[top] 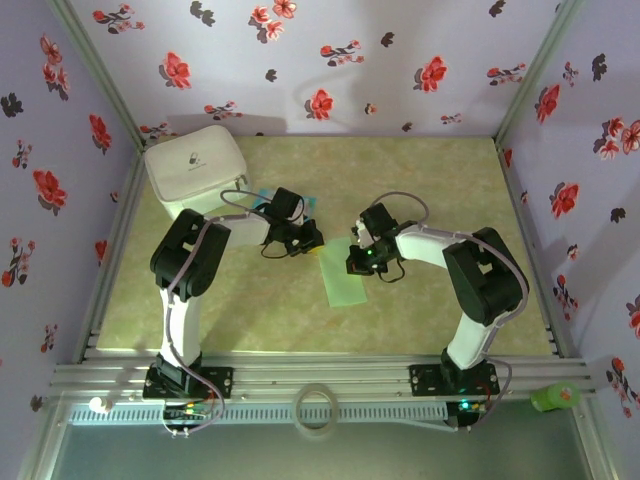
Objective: Fold a paper plane with a square sheet of paper (pick it up from the middle)
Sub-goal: First fold the square sheet of paper in half at the center of the table.
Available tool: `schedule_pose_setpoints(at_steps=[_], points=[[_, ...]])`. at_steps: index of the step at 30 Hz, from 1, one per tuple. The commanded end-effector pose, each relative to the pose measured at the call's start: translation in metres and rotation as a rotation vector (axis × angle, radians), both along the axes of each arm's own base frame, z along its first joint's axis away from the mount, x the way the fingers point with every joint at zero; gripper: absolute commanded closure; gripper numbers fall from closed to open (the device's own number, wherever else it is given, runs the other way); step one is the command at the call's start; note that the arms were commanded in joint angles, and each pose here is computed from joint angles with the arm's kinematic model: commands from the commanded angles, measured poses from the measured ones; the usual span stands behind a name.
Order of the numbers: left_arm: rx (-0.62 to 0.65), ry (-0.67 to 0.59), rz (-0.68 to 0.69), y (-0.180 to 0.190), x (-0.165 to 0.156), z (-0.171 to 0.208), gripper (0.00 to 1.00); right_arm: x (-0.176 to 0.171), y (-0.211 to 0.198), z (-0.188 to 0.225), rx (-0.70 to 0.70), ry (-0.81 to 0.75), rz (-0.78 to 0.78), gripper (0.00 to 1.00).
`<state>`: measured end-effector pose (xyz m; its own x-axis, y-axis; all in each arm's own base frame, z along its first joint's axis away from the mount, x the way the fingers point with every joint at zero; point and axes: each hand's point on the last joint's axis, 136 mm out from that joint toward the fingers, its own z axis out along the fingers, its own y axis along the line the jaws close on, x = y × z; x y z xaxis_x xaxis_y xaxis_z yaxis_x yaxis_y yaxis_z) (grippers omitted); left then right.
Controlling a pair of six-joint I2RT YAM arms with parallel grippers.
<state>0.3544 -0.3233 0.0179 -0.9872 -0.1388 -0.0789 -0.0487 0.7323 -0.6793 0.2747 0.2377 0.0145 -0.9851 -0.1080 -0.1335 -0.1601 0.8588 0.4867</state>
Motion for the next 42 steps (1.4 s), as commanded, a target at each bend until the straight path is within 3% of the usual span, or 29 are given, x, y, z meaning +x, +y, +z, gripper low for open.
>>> schedule_pose_setpoints(at_steps=[1,42], points=[[0.095,0.041,0.050,0.019,0.002,-0.034,0.92,-0.037,-0.040,-0.039,-0.204,0.145,-0.012,1.00],[0.073,-0.010,0.073,0.014,0.024,-0.025,0.93,-0.042,-0.047,-0.049,-0.226,0.138,-0.008,1.00]])
